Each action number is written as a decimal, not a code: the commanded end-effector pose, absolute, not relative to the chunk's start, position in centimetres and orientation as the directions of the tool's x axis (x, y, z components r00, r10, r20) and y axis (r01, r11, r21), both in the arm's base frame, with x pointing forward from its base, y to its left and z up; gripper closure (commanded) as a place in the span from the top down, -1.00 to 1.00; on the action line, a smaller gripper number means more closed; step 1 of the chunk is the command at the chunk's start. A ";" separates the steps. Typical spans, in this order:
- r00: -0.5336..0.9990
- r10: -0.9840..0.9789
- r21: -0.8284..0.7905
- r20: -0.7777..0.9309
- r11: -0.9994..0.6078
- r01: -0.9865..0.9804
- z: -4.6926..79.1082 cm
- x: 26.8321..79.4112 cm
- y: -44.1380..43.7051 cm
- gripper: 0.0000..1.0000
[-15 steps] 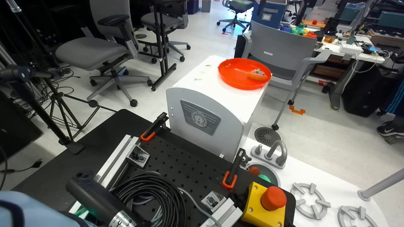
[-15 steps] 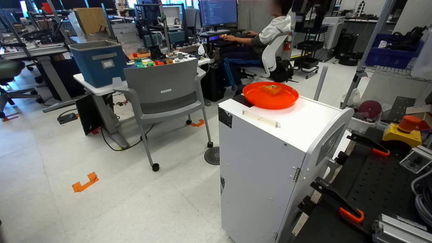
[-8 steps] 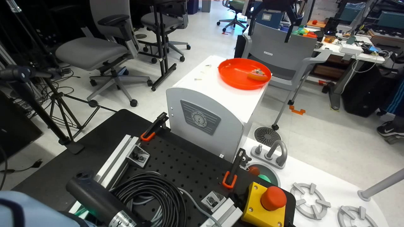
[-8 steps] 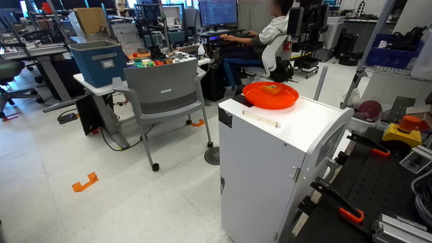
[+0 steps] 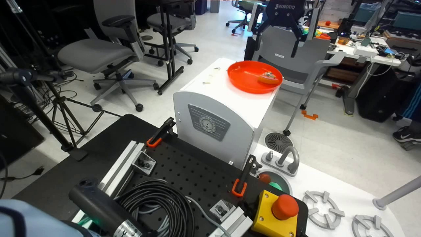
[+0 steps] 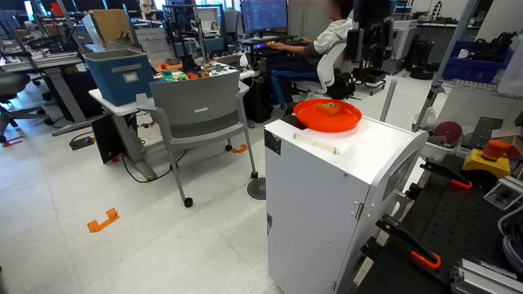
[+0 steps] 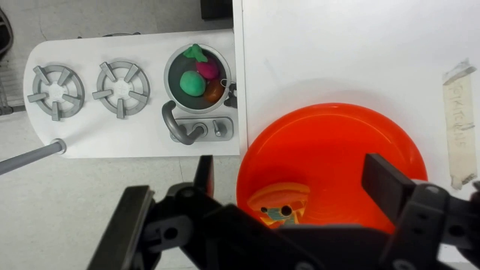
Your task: Remove the pizza slice from the plate
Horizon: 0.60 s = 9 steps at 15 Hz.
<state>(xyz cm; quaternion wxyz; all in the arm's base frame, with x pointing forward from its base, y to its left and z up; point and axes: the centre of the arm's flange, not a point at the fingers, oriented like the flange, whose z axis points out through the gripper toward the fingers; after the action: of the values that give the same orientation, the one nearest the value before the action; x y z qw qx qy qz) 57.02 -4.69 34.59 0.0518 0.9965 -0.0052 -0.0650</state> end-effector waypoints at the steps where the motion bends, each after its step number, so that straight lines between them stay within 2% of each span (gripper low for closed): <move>1: 0.993 -0.083 0.074 -0.087 -0.994 -0.077 35.4 58.0 -4.8 1.00; 5: 0.984 -0.179 0.028 0.013 -0.983 -0.179 37.2 59.0 -5.5 1.00; 9: 0.987 -0.157 0.050 -0.014 -0.986 -0.157 36.9 58.7 -5.7 1.00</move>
<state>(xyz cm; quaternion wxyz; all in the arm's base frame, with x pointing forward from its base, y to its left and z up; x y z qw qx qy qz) 58.72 -5.68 36.91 0.0243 0.9966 -0.0788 -0.0089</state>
